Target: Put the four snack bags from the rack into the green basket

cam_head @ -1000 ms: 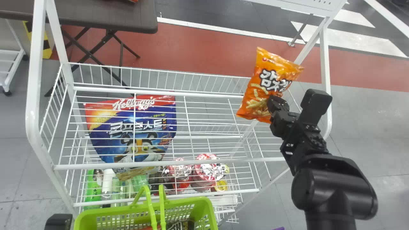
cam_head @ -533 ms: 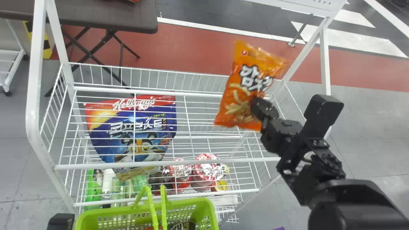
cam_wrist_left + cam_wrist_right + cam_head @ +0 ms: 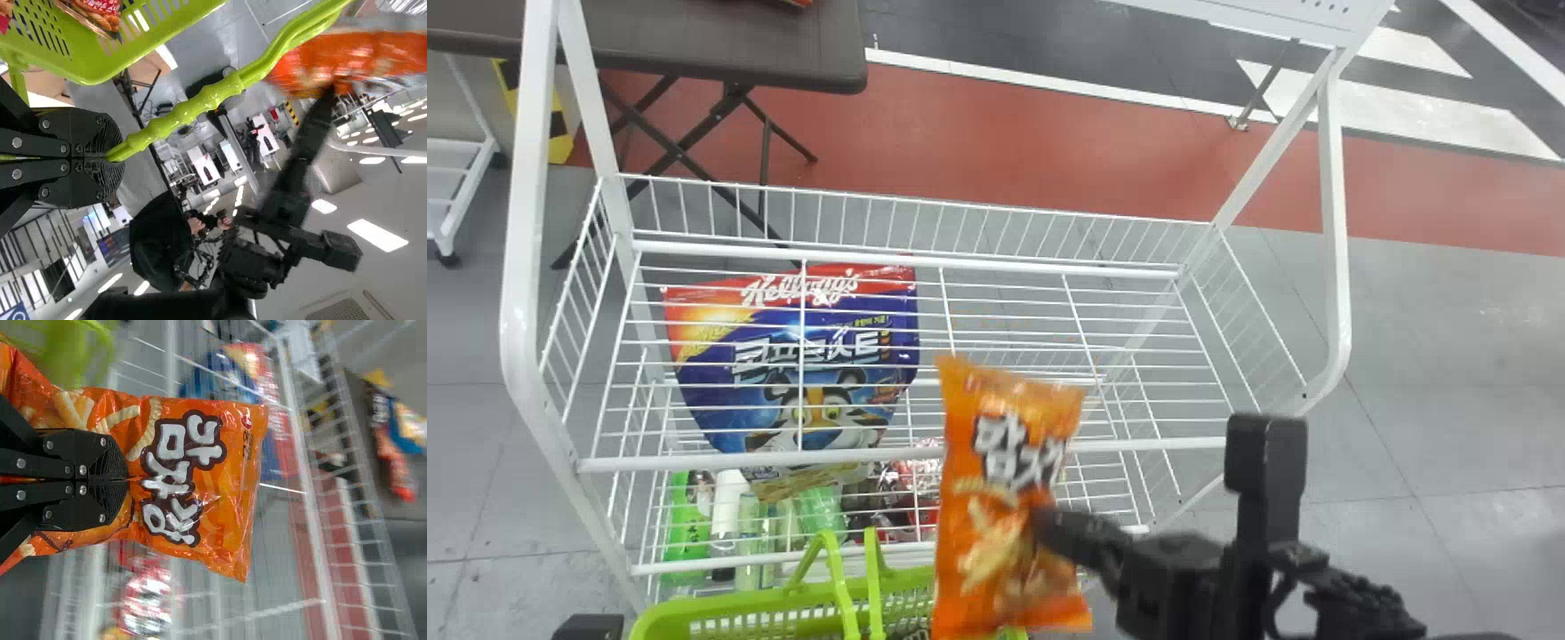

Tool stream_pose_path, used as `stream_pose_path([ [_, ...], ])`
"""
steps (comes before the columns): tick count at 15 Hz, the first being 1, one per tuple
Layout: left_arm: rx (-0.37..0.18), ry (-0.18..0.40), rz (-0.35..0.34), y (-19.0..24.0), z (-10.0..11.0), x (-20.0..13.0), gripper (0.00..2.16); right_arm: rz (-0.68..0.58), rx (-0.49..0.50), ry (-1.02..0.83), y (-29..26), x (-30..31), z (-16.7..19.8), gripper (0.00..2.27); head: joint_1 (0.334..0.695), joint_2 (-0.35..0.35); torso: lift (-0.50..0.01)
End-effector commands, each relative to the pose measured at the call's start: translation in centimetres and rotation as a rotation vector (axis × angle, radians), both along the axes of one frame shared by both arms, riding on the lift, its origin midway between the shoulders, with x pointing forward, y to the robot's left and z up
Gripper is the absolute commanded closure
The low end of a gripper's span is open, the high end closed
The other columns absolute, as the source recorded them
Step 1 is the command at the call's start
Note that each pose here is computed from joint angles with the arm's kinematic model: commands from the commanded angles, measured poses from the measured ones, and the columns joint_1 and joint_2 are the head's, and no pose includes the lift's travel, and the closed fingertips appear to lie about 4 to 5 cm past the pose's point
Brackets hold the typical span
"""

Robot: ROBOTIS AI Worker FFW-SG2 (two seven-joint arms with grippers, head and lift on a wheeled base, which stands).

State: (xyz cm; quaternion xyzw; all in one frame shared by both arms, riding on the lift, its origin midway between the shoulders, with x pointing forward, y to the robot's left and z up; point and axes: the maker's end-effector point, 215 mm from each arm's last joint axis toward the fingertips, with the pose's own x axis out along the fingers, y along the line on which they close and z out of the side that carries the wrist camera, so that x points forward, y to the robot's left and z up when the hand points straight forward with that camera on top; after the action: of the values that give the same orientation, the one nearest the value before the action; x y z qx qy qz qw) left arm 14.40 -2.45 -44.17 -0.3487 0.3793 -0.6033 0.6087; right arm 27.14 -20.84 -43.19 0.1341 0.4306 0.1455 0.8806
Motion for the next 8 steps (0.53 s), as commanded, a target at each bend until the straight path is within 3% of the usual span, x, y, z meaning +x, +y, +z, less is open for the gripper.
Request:
stream_pose_path([
  [1,-0.005,-0.005,0.004,-0.2,0.1,0.0,2.11,0.030,0.044,0.127,1.0,-4.1,-2.6,2.10,0.695,-0.350,-0.006],
  [5,-0.003,-0.009,-0.004,-0.5,0.1,-0.1,2.11,0.114,0.127,0.259,4.5,-9.1,-4.8,2.10,0.695,-0.350,-0.006],
  [8,-0.002,-0.009,0.002,-0.3,0.0,0.1,2.11,0.157,0.106,0.296,5.4,-10.3,-6.8,2.10,0.695,-0.350,-0.006],
])
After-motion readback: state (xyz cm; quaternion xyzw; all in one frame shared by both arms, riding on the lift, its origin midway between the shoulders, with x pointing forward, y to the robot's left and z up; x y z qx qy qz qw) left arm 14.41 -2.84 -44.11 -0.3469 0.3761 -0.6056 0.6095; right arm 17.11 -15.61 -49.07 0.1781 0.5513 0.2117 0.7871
